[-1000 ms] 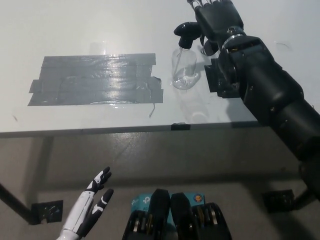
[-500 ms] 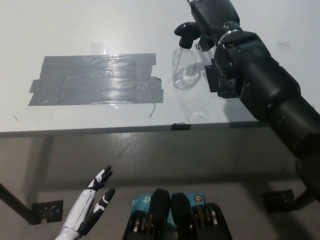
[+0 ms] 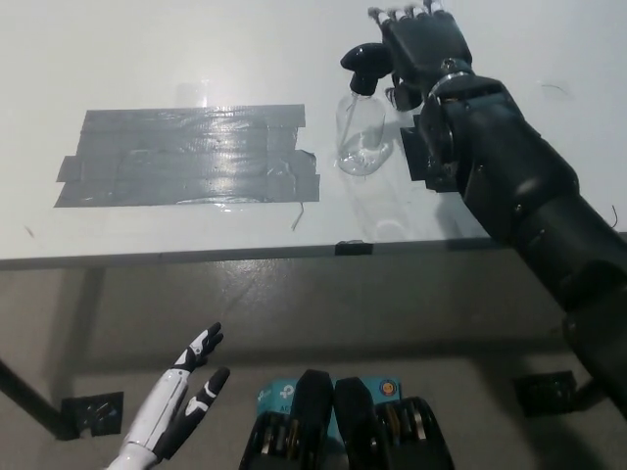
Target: The robot grabs the black lid of the spray bottle on the desk and places it on the black area of the desk
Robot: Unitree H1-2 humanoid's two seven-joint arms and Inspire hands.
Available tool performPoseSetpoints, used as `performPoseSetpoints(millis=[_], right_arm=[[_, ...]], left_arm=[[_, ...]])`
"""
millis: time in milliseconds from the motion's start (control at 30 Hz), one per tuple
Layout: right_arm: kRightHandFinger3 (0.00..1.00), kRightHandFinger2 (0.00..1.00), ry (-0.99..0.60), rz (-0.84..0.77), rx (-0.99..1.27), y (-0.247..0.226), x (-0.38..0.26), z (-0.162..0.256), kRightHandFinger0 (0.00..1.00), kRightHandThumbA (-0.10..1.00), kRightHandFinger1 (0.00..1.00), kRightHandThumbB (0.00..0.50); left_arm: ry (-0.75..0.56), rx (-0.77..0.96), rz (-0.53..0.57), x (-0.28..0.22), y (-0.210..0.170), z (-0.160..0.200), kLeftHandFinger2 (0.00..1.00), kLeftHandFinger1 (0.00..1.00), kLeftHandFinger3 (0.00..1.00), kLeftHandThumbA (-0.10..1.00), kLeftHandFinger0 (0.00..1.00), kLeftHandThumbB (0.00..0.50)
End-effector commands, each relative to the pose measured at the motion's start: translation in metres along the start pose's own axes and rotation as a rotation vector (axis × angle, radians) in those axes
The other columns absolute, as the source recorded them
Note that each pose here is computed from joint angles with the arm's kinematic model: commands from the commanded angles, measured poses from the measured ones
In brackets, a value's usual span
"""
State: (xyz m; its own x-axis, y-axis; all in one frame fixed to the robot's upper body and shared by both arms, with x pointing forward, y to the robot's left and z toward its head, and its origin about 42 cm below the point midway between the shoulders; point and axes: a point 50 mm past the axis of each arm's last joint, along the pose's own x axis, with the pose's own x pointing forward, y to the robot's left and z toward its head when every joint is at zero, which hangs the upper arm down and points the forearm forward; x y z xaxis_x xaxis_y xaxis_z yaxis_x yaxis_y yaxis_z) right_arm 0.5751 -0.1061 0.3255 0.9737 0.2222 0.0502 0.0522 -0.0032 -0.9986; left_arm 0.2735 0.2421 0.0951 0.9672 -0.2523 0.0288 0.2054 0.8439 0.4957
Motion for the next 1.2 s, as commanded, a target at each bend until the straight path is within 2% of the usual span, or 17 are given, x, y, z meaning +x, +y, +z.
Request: performPoseSetpoints(millis=[0,33,100,133,233,333,367,467,533,633,700,767,900,967,1000,1100,1167], right_arm=[[0.41,0.47,-0.085,-0.248,0.103,-0.039,0.007,0.012,0.00,-0.10,0.14,0.114],[0.49,0.57,-0.086,-0.258,0.115,-0.040,0.007,0.012,0.00,0.05,0.23,0.107],[0.58,0.57,-0.083,-0.278,0.132,-0.043,0.007,0.012,0.00,0.16,0.26,0.113],[0.58,0.55,-0.085,-0.299,0.164,-0.046,0.007,0.011,0.00,0.20,0.27,0.129],[0.55,0.48,-0.087,-0.330,0.217,-0.051,0.007,0.010,0.00,0.33,0.24,0.131],[0.48,0.40,-0.105,-0.353,0.259,-0.054,0.006,0.008,0.00,0.42,0.18,0.135],[0.42,0.35,-0.109,-0.358,0.268,-0.055,0.006,0.008,0.00,0.50,0.15,0.121],[0.34,0.32,-0.115,-0.372,0.283,-0.060,0.005,0.007,0.00,0.58,0.14,0.089],[0.36,0.36,-0.112,-0.388,0.284,-0.065,0.005,0.007,0.00,0.54,0.15,0.053],[0.43,0.45,-0.106,-0.412,0.299,-0.074,0.005,0.004,0.00,0.53,0.20,0.003],[0.46,0.48,-0.105,-0.423,0.306,-0.078,0.005,0.003,0.00,0.54,0.22,0.000],[0.47,0.50,-0.110,-0.465,0.339,-0.088,0.004,-0.002,0.00,0.49,0.22,0.000],[0.64,0.61,-0.104,-0.529,0.375,-0.104,0.002,-0.009,0.00,0.48,0.28,0.000],[0.78,0.71,-0.098,-0.541,0.399,-0.114,0.002,-0.016,0.01,0.55,0.36,0.000],[0.79,0.71,-0.099,-0.552,0.415,-0.121,0.001,-0.019,0.00,0.54,0.35,0.000],[0.72,0.66,-0.095,-0.603,0.483,-0.135,-0.003,-0.029,0.00,0.50,0.32,0.000],[0.70,0.67,-0.079,-0.620,0.514,-0.141,-0.005,-0.035,0.02,0.48,0.34,0.000]], left_arm=[[-0.051,0.027,-0.008,0.003,0.006,0.010,0.99,1.00,1.00,0.99,1.00,0.000],[-0.055,0.029,-0.010,0.003,0.006,0.010,0.97,1.00,1.00,0.99,1.00,0.000],[-0.058,0.030,-0.011,0.003,0.007,0.011,0.96,0.98,1.00,0.98,1.00,0.000],[-0.061,0.034,-0.014,0.005,0.007,0.012,0.95,0.97,1.00,0.97,1.00,0.000],[-0.066,0.032,-0.020,0.006,0.007,0.012,0.92,0.94,1.00,0.95,1.00,0.000],[-0.066,0.037,-0.022,0.006,0.007,0.012,0.91,0.93,1.00,0.95,1.00,0.000],[-0.067,0.037,-0.024,0.006,0.007,0.012,0.90,0.92,1.00,0.95,1.00,0.000],[-0.056,0.044,-0.029,0.006,0.007,0.012,0.89,0.92,1.00,0.99,1.00,0.010],[-0.059,0.048,-0.030,0.006,0.007,0.012,0.88,0.91,1.00,0.99,1.00,0.011],[-0.066,0.046,-0.030,0.007,0.007,0.013,0.88,0.89,1.00,0.99,1.00,0.001],[-0.066,0.050,-0.030,0.006,0.007,0.013,0.87,0.89,1.00,0.99,1.00,0.003],[-0.064,0.055,-0.028,0.006,0.007,0.012,0.87,0.89,1.00,0.99,1.00,0.000],[-0.058,0.046,-0.029,0.006,0.008,0.012,0.88,0.90,1.00,1.00,1.00,0.005],[-0.067,0.048,-0.024,0.007,0.008,0.011,0.86,0.88,1.00,0.99,1.00,0.000],[-0.057,0.051,-0.027,0.007,0.008,0.012,0.87,0.88,1.00,1.00,1.00,0.000],[-0.058,0.050,-0.023,0.006,0.008,0.010,0.87,0.88,1.00,1.00,1.00,0.000],[-0.060,0.052,-0.020,0.006,0.008,0.010,0.87,0.88,1.00,1.00,1.00,0.006]])
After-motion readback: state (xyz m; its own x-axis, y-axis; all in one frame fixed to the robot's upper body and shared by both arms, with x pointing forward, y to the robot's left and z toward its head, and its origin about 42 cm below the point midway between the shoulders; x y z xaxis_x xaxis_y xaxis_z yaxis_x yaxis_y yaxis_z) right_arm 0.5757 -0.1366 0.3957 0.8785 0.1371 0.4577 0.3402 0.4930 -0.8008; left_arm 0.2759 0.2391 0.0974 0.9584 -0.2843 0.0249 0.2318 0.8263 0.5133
